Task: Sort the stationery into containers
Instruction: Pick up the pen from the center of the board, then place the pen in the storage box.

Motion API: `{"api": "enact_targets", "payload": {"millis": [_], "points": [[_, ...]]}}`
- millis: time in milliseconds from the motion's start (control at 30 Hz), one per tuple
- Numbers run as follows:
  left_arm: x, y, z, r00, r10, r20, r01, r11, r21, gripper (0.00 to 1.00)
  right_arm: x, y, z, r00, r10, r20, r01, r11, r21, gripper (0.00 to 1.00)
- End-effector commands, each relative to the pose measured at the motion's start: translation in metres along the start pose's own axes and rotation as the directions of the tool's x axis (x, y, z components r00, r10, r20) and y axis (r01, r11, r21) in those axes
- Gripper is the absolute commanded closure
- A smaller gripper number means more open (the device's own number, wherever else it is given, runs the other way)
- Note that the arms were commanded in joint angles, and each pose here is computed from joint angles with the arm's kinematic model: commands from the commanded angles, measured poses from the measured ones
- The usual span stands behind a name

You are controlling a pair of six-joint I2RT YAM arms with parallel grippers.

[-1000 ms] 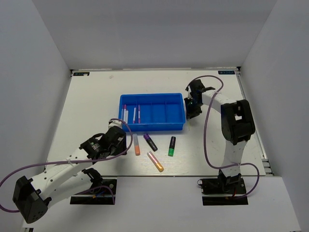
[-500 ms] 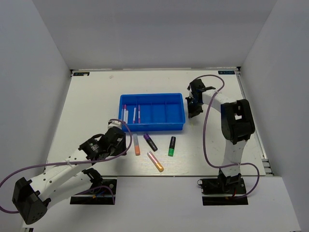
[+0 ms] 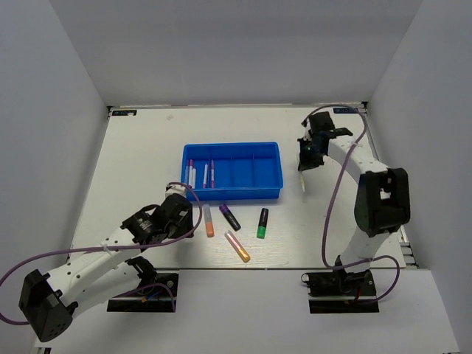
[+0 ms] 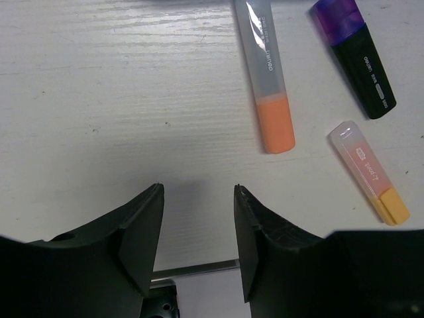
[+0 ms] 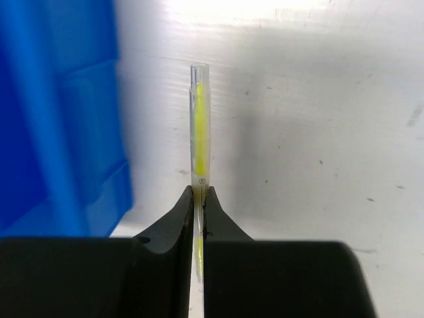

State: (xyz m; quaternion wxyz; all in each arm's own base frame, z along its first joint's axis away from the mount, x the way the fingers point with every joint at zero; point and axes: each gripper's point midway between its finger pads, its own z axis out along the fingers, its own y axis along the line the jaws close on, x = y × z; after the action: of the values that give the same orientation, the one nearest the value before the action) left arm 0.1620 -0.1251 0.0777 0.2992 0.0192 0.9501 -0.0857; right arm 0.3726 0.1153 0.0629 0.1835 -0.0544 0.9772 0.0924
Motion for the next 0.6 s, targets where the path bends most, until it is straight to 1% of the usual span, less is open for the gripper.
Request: {"api": "enact_targets", "payload": {"millis": [0,33,100,200,233,267,300,333,367,400,467,500,533,567], "points": [[0.000,-0.007,0.002,1.000,-0.008,0.002,0.008,1.000,0.026,0.43,-0.029,0.019,-0.060,0.985,-0.042,0.169,0.055,0.996,-0.069,1.00],[0.000,-0.007,0.002,1.000,-0.008,-0.001,0.008,1.000,0.024,0.43,-0.030,0.022,-0.065,0.983,-0.045,0.178,0.061,0.995,-0.084,1.00],[-0.001,-0.006,0.002,1.000,-0.010,0.002,0.010,1.000,0.023,0.43,-0.040,0.032,-0.087,0.971,-0.051,0.232,0.079,0.990,-0.113,1.00],[-0.001,-0.008,0.002,1.000,-0.009,0.001,0.009,1.000,0.029,0.43,-0.052,0.064,-0.104,0.961,-0.032,0.275,0.103,0.964,-0.246,1.00],[-0.002,-0.009,0.003,1.000,-0.012,0.004,0.012,0.999,0.032,0.43,-0.059,0.090,-0.115,0.957,-0.024,0.289,0.129,0.928,-0.349,1.00],[-0.001,-0.008,0.004,1.000,-0.011,-0.002,0.012,1.000,0.029,0.43,-0.067,0.101,-0.116,0.956,-0.020,0.292,0.135,0.915,-0.380,1.00],[-0.001,-0.010,0.004,1.000,-0.021,-0.005,0.021,0.999,0.031,0.43,-0.067,0.116,-0.109,0.962,-0.029,0.271,0.145,0.898,-0.416,1.00],[0.000,-0.010,0.005,1.000,-0.021,-0.008,0.022,0.999,0.030,0.43,-0.079,0.146,-0.127,0.951,-0.039,0.305,0.193,0.848,-0.494,1.00],[0.000,-0.013,0.006,0.999,-0.031,-0.015,0.032,0.999,0.036,0.43,-0.078,0.157,-0.114,0.958,-0.048,0.282,0.193,0.836,-0.513,1.00],[0.001,-0.012,0.007,0.999,-0.032,-0.017,0.033,0.999,0.033,0.43,-0.070,0.181,-0.106,0.961,-0.086,0.264,0.222,0.809,-0.544,1.00],[0.001,-0.013,0.007,0.999,-0.036,-0.015,0.037,0.999,0.032,0.43,-0.086,0.209,-0.106,0.942,-0.096,0.321,0.274,0.773,-0.572,1.00],[0.002,-0.013,0.008,0.999,-0.039,-0.020,0.040,0.999,0.030,0.43,-0.080,0.226,-0.105,0.937,-0.122,0.326,0.301,0.753,-0.585,1.00],[0.001,-0.013,0.008,0.999,-0.042,-0.019,0.042,0.999,0.026,0.43,-0.086,0.247,-0.096,0.923,-0.132,0.360,0.337,0.729,-0.596,1.00],[0.000,-0.013,0.007,0.999,-0.045,-0.017,0.045,0.999,0.023,0.43,-0.088,0.253,-0.094,0.921,-0.127,0.369,0.340,0.727,-0.597,1.00]]}}
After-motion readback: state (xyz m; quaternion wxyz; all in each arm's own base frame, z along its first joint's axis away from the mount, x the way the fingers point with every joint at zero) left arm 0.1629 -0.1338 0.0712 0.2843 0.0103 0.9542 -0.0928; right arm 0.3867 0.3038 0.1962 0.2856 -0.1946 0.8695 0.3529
